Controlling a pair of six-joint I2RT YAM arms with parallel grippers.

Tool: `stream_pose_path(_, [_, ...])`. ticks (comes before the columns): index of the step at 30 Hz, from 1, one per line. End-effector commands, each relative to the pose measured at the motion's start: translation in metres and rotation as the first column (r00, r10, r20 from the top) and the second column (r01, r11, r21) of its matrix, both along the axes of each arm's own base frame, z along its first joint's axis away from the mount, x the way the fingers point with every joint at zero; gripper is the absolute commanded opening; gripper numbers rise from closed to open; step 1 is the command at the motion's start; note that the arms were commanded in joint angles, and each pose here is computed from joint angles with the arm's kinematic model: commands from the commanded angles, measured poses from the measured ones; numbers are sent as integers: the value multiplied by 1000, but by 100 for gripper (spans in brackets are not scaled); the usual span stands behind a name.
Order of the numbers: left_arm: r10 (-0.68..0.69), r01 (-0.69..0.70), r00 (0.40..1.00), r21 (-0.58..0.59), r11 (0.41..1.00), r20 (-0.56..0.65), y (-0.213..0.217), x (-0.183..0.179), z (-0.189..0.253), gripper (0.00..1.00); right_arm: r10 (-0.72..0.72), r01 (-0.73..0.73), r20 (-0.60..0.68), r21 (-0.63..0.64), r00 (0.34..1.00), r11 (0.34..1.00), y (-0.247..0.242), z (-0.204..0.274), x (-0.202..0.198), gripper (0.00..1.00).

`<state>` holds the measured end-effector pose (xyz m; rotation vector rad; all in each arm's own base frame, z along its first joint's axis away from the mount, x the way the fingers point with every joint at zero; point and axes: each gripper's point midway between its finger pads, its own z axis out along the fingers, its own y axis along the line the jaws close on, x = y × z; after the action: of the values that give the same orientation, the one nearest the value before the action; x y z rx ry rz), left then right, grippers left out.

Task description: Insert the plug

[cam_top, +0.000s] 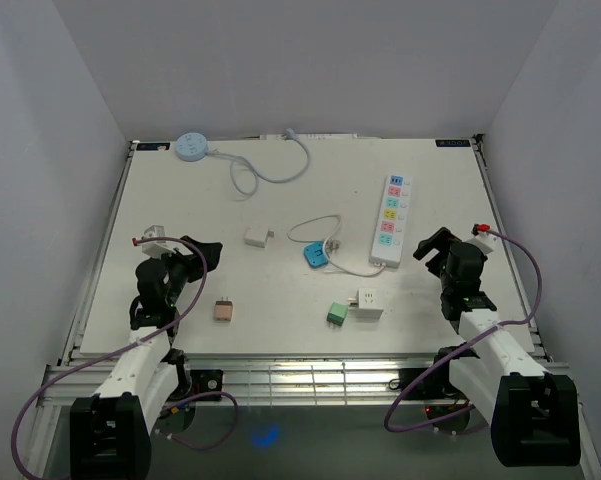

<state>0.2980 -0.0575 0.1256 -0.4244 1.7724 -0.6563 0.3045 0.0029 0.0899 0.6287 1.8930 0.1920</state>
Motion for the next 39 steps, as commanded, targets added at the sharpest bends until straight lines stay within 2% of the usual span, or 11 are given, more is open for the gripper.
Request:
stream_pose_path(1, [-20,20,999,8,1000,43,-3,3,13,98,13,-13,59,-11,998,1000,0,13,6,89])
stream_pose_path(10, [-19,19,999,8,1000,43,-3,4,13,98,95,-95,5,-20,995,995,12,8,14,89])
stream_pose_path(17, [-35,35,999,-4,999,24,-6,7,12,98,213,-213,25,-14,977,977,31,9,17,89])
stream_pose_path(22, [-116,116,992,8,993,44,-19,10,16,98,271,-271,-27,-2,962,963,41,2,23,89])
stream_pose_path(26, [-145,145,989,31,989,-6,-32,22,3,98,296,-296,-50,7,954,955,47,-2,26,89])
stream_pose_path(29, [-166,166,986,93,982,-10,-48,38,6,98,297,-297,-46,5,954,955,47,-1,26,89])
stream_pose_path(30, [-204,209,978,125,970,-48,-61,40,-6,98,299,-299,-43,3,953,954,47,0,27,89])
stream_pose_path(32, [-205,215,976,151,965,-76,-68,52,-5,98,299,-300,-41,1,953,954,47,0,27,89])
stream_pose_path(34, [-218,243,965,187,952,-146,-73,55,-24,98,303,-303,-44,0,952,953,48,-1,27,89])
stream_pose_path(39, [-154,221,966,347,912,-210,-73,82,-31,98,304,-304,-50,0,951,953,48,-2,28,89])
